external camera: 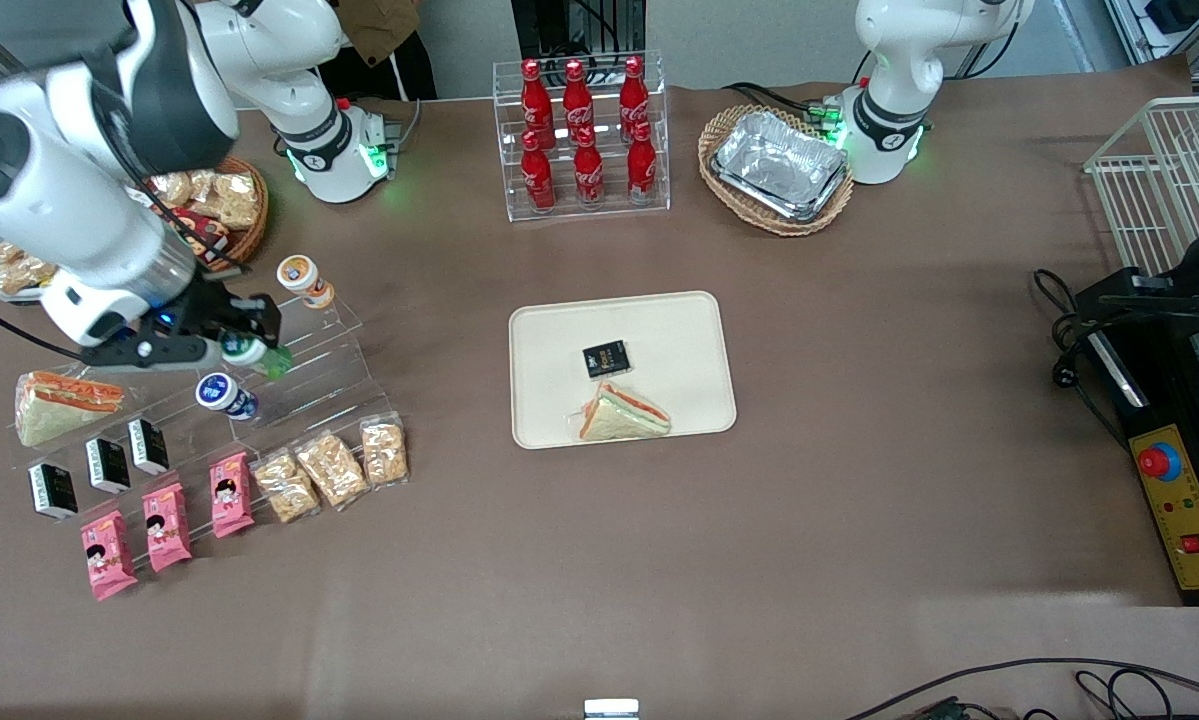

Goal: Place green gum on tray
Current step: 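Lift the bottle off the rack and carry it over the cream tray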

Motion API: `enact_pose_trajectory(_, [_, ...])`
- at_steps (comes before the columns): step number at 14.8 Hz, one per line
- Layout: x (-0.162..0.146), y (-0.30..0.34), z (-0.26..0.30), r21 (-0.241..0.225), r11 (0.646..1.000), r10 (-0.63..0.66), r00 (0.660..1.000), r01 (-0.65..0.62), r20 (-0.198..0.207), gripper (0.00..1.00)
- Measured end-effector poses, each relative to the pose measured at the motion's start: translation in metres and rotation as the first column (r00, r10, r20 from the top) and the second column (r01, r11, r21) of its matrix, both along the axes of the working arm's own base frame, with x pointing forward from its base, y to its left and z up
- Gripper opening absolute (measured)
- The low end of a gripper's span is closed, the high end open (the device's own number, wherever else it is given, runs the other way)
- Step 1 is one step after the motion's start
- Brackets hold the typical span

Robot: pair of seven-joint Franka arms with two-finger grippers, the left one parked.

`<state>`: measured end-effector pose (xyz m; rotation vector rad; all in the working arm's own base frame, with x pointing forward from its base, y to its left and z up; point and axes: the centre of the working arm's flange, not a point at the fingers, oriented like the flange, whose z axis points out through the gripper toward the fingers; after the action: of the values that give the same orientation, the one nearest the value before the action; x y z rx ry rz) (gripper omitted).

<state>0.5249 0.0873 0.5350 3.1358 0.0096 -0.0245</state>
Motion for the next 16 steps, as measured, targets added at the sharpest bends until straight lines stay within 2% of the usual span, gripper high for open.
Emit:
enact_pose_trajectory(2, [-0.002, 0.002, 0.031, 0.002, 1.000, 0.003, 1.000, -0.003, -0.013, 0.59])
enact_pose_trajectory(6, [-0.002, 0.012, 0.043, 0.054, 0.998, -0.041, 0.999, 0.043, -0.034, 0.59])
enact_pose_trajectory(10, [-0.010, 0.084, 0.022, 0.034, 0.985, -0.165, 0.983, 0.168, -0.081, 0.59])
enact_pose_trajectory(16, [-0.029, 0.196, -0.008, 0.033, 0.955, -0.293, 0.954, 0.295, -0.056, 0.59])
